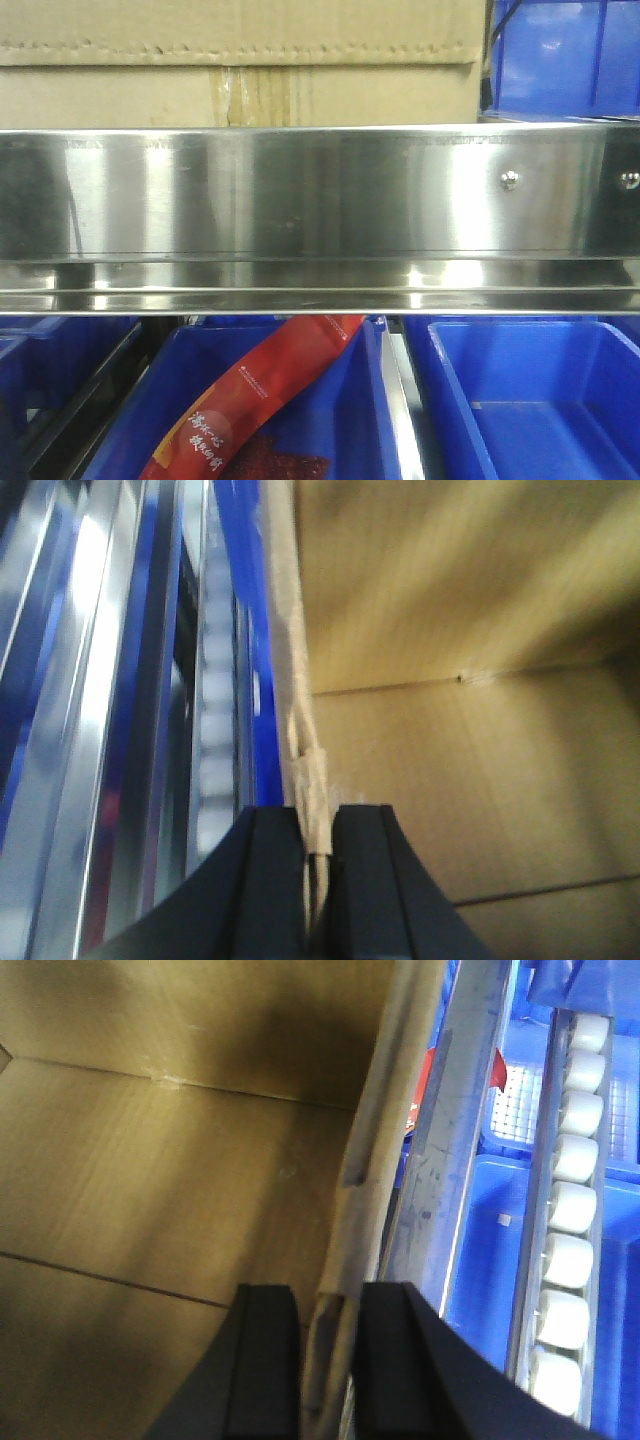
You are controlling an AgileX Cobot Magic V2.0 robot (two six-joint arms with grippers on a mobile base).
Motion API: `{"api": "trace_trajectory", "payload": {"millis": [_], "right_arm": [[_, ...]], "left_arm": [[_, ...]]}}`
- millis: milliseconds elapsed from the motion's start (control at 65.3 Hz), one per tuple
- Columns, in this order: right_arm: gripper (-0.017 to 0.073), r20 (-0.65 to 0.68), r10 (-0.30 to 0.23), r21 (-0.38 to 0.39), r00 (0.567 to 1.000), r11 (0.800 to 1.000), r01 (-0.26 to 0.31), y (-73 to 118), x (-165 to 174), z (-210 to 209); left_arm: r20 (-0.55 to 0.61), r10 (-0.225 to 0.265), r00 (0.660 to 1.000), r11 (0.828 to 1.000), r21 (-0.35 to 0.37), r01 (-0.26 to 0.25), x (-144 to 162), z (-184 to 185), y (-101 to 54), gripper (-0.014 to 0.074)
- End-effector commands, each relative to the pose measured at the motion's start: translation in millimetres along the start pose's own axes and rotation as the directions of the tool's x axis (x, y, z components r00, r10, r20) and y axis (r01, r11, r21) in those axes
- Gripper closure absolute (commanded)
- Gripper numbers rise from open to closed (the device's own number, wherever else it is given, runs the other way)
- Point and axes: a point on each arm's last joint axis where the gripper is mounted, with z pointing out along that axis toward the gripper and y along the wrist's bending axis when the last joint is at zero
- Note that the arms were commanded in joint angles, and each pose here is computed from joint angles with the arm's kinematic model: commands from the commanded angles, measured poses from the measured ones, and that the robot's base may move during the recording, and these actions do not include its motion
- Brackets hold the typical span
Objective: Grab carton from right shelf to conveyor
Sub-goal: 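Pinch the carton's side walls with both grippers, then lift the carton off the shelf with both grippers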
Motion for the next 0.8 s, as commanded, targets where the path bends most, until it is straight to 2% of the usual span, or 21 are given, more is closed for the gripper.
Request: {"api": "trace_trajectory", "payload": {"millis": [0, 122, 230, 398, 551, 781], "right_arm": [[0.0628, 0.113, -0.017, 0.003, 0.993, 1.000, 0.017, 3.3, -5.3, -44.2], [0.0628, 0.172, -0.026, -0.003, 0.985, 1.000, 0.027, 8.0, -2.0, -83.5], [0.0628, 0.220, -0.033, -0.011, 0.975, 0.999, 0.036, 12.3, 5.7, -115.0], [0.0628, 0.198, -0.070, 0.012, 0.978, 0.998, 0.069, 19.2, 29.8, -133.9], [0.0628, 0.216, -0.097, -0.024, 0.972, 0.994, 0.105, 29.3, 63.4, -148.4], [0.0628, 0.265, -0.064, -0.091, 0.962, 0.992, 0.091, 33.1, 106.4, -165.8]], "left_arm": [[0.024, -0.008, 1.000, 1.000, 0.000, 0.008, -3.0, -30.2, 1.7, 0.0603], [0.041, -0.019, 0.999, 0.999, 0.034, 0.018, -0.2, -61.7, -0.2, 0.0603], [0.080, 0.001, 0.997, 0.998, 0.059, -0.006, 2.3, -83.8, -9.4, 0.0603], [0.106, 0.050, 0.993, 0.994, 0.094, -0.060, 14.8, -110.3, -26.3, 0.0603], [0.132, 0.050, 0.990, 0.995, 0.079, -0.060, 32.9, -138.4, -31.8, 0.0603], [0.125, 0.069, 0.990, 0.990, 0.110, -0.083, 70.2, -167.6, -32.8, 0.0603]]}}
